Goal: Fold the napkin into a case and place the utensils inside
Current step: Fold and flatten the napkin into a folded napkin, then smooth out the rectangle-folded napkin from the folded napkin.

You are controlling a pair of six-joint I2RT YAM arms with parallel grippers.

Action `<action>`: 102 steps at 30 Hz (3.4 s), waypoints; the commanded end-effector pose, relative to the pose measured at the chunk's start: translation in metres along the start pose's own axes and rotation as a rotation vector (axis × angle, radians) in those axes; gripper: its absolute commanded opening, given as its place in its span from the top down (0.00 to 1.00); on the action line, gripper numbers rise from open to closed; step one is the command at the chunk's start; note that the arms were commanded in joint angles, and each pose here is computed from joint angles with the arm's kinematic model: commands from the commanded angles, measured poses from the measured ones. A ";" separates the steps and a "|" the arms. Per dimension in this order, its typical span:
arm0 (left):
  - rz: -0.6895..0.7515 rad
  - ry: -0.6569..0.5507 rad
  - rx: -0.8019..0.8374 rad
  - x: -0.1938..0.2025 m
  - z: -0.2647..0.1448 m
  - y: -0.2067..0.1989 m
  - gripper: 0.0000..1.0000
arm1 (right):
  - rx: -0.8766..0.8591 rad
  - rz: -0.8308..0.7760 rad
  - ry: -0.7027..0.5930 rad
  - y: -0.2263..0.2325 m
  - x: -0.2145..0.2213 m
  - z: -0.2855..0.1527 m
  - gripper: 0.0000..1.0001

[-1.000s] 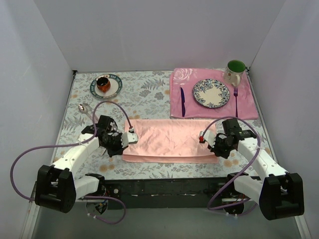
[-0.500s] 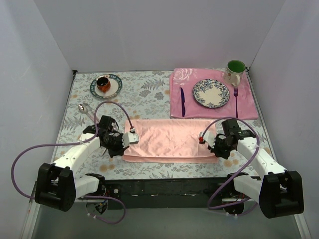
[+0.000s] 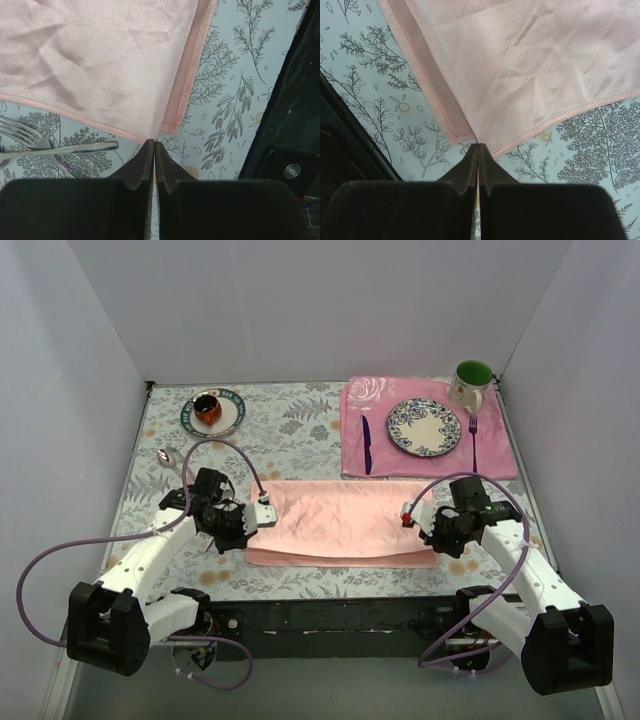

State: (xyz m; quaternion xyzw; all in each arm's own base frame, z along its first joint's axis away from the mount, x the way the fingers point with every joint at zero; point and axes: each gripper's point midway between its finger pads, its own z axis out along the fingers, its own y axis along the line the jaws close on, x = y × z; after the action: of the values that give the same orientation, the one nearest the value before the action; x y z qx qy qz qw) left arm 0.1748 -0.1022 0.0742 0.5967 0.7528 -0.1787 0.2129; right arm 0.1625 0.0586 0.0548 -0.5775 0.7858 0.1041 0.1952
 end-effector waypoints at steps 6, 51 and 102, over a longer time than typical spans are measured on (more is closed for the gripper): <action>-0.016 0.018 0.036 0.012 0.015 -0.006 1.00 | -0.050 -0.008 0.020 0.002 0.006 0.016 0.99; -1.035 -0.559 0.607 -0.204 0.041 0.108 0.07 | -0.584 0.818 -0.631 -0.087 -0.234 0.032 0.01; -1.077 -0.530 0.604 -0.217 0.095 0.134 0.11 | -0.620 1.034 -0.715 -0.104 -0.233 0.074 0.01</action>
State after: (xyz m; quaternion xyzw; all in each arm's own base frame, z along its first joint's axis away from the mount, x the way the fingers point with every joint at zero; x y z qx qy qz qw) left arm 0.3435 -0.2928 0.1080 0.1185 0.7811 -0.6076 0.0814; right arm 0.3215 0.2474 0.0938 -0.0948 0.7890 0.5774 0.1874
